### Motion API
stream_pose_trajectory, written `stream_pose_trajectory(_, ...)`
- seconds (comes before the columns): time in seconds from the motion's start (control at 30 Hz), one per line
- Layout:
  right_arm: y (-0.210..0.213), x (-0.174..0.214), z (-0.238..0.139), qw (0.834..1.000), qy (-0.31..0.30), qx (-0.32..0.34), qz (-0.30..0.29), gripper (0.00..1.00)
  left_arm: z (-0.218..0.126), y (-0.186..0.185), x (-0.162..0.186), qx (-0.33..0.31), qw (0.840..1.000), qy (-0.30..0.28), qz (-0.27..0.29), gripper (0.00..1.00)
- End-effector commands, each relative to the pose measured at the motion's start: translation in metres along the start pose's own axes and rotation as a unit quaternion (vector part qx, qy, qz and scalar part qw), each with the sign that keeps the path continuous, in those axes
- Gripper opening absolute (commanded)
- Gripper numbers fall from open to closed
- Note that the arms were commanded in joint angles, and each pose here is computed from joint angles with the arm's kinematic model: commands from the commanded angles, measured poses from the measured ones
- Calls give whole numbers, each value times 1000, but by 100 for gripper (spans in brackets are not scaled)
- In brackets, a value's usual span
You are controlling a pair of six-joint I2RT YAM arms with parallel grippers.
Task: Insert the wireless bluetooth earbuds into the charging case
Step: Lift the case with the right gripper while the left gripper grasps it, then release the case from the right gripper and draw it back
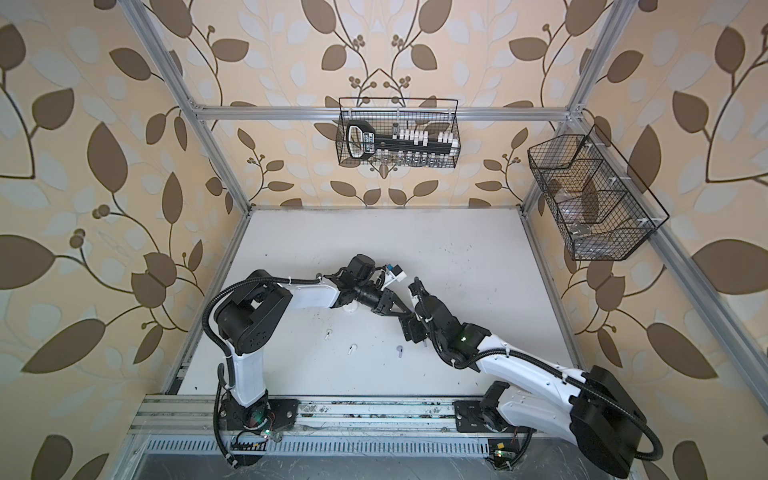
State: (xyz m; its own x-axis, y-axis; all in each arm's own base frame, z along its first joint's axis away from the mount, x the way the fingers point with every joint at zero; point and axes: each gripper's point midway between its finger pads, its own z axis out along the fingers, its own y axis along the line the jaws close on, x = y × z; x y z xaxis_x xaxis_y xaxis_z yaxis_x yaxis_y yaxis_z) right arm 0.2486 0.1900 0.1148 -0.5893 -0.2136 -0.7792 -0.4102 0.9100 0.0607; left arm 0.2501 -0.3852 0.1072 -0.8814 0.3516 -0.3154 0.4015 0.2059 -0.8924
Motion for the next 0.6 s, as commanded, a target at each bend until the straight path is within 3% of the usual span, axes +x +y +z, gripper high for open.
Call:
stream_pose_trajectory(0.0, -6, -3, -15, 998, -27, -1, 51, 85, -2, -12, 3, -5, 999, -10, 47, 0)
stream_pose_trajectory(0.33, -30, 20, -35, 986, -19, -31, 165, 85, -12, -15, 4, -15, 986, -71, 149, 0)
stream_pose_trajectory(0.57, -31, 45, -25, 981, 39, -39, 187, 83, -15, -18, 8, 0, 974, -96, 204, 0)
